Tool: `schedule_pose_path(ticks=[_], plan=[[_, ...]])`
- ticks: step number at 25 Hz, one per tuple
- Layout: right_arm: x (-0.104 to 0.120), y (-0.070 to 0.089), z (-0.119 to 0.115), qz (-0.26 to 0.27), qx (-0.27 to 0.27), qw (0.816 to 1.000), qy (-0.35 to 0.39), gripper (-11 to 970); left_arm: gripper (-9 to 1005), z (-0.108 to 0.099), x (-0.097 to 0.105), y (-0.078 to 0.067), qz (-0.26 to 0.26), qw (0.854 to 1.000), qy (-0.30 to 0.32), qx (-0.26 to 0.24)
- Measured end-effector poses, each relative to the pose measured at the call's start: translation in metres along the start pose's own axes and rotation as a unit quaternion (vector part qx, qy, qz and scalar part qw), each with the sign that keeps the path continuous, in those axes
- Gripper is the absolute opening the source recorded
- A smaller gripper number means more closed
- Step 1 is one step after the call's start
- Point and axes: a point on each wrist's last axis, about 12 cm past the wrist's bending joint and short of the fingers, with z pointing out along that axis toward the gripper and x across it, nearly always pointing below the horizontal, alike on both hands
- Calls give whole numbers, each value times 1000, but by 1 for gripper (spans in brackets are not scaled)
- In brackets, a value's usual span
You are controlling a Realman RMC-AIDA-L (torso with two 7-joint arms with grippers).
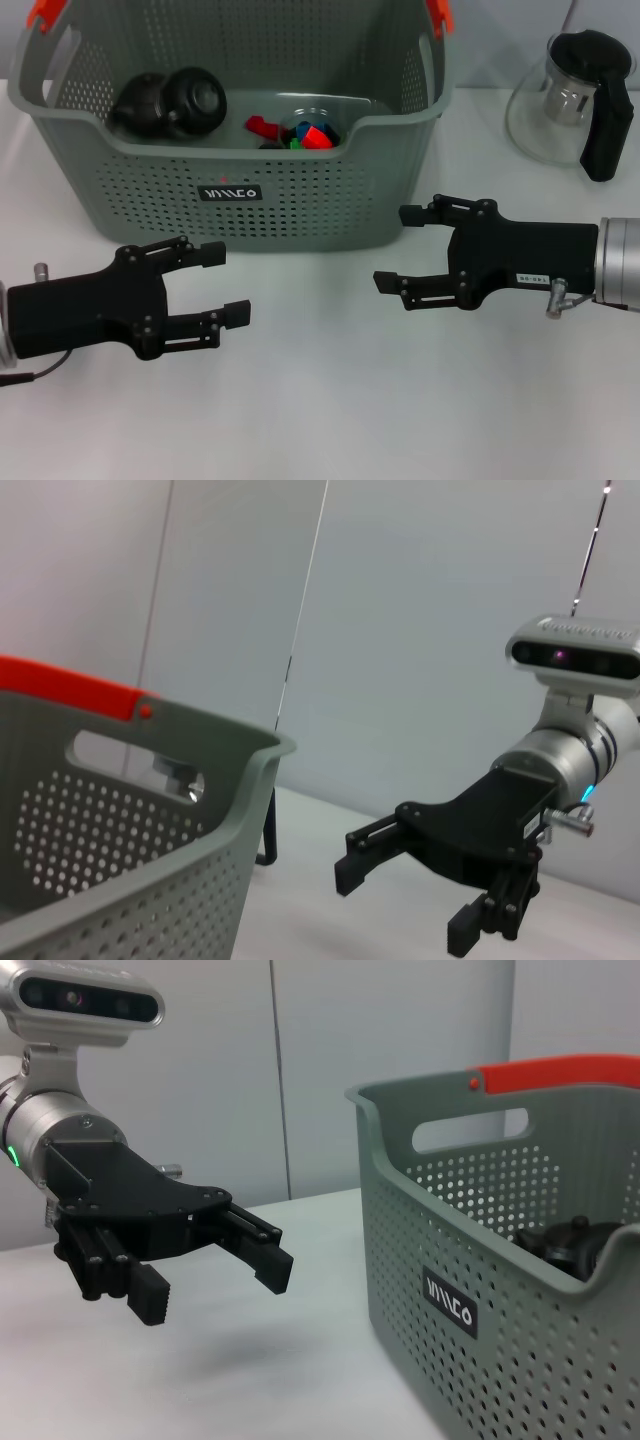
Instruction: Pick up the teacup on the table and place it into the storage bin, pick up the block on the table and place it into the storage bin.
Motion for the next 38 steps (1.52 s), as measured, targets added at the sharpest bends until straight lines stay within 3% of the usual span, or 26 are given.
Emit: schedule_pose_path(ticks=[19, 38], plan=[[-1, -3, 0, -8, 0, 1000, 1, 938, 817, 14, 9, 0, -18, 1000, 7, 1], [6, -2, 8, -11, -26, 997, 68, 931, 817, 21, 8, 1, -11, 1000, 22, 16]])
